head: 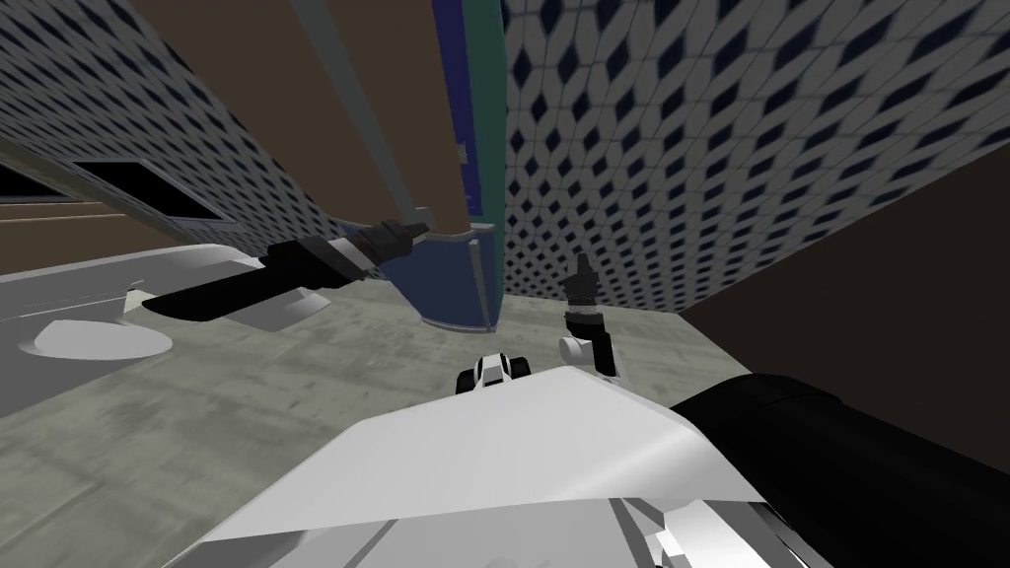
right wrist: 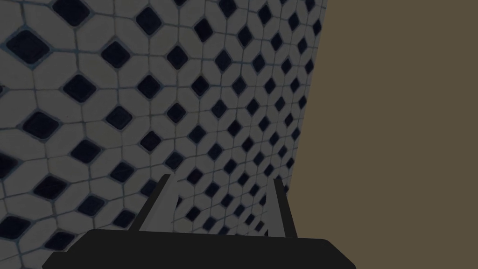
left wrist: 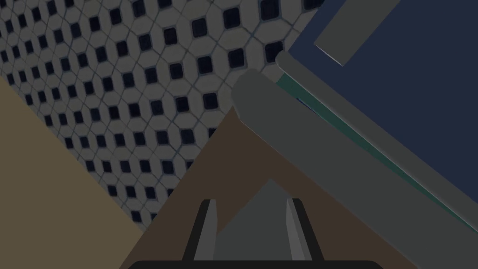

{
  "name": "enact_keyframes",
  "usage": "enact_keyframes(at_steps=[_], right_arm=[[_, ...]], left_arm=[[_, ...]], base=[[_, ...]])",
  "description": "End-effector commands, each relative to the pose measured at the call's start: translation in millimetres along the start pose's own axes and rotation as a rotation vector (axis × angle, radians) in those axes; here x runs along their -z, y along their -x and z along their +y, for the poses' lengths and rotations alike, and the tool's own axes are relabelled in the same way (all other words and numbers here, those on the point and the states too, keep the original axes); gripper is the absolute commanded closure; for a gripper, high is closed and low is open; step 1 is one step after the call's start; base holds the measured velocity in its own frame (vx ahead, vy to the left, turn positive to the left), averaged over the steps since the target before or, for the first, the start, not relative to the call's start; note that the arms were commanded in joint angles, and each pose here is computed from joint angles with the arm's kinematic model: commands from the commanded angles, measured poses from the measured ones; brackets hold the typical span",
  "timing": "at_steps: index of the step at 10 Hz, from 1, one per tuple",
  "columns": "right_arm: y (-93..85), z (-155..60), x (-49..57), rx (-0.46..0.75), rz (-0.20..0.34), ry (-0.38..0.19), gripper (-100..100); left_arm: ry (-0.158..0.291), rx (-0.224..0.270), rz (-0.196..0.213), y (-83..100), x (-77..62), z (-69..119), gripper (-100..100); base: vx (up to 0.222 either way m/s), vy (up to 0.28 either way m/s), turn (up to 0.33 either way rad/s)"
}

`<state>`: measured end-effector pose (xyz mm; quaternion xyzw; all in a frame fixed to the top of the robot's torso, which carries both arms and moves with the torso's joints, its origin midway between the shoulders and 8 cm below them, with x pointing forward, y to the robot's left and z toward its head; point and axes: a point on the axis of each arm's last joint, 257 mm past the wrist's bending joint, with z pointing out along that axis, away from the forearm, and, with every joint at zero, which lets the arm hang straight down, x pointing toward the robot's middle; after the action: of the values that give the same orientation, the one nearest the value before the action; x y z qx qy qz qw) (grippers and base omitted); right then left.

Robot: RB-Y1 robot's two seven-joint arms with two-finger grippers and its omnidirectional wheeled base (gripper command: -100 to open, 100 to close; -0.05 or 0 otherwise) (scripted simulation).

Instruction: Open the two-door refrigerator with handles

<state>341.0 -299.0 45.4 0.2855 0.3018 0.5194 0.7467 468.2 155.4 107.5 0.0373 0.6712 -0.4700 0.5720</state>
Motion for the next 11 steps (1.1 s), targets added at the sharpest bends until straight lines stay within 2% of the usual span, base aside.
enact_keyframes(at_steps=[1, 3, 4, 6, 7, 9, 10, 11], right_arm=[[0.0, 0, 0.0, 0.000, 0.000, 0.000, 0], [0.0, 0, 0.0, 0.000, 0.000, 0.000, 0], [0.0, 0, 0.0, 0.000, 0.000, 0.000, 0], [0.0, 0, 0.0, 0.000, 0.000, 0.000, 0], [0.0, 0, 0.0, 0.000, 0.000, 0.000, 0], [0.0, 0, 0.0, 0.000, 0.000, 0.000, 0], [0.0, 0, 0.0, 0.000, 0.000, 0.000, 0], [0.0, 0, 0.0, 0.000, 0.000, 0.000, 0]], left_arm=[[-0.048, -0.007, 0.019, -5.3, -0.7, -24.9, 100], [-0.114, 0.003, 0.069, -26.2, 1.4, -54.3, 100], [-0.092, 0.014, 0.072, -29.6, 0.5, -43.3, 100], [-0.168, 0.023, 0.125, -50.8, 5.1, -75.0, 100], [-0.168, 0.023, 0.125, -50.8, 5.1, -75.0, 100], [-0.233, 0.027, 0.166, -66.3, 11.0, -102.2, 100], [-0.233, 0.027, 0.166, -66.3, 11.0, -102.2, 100], [-0.266, 0.030, 0.187, -74.1, 14.7, -115.6, 100]], base=[[-0.091, 0.227, 0.006], [-0.068, 0.305, 0.029], [-0.049, 0.159, -0.039], [-0.015, 0.241, -0.007], [-0.057, 0.264, -0.019], [-0.015, 0.309, 0.002], [-0.018, 0.269, -0.012], [-0.036, 0.277, 0.004]])
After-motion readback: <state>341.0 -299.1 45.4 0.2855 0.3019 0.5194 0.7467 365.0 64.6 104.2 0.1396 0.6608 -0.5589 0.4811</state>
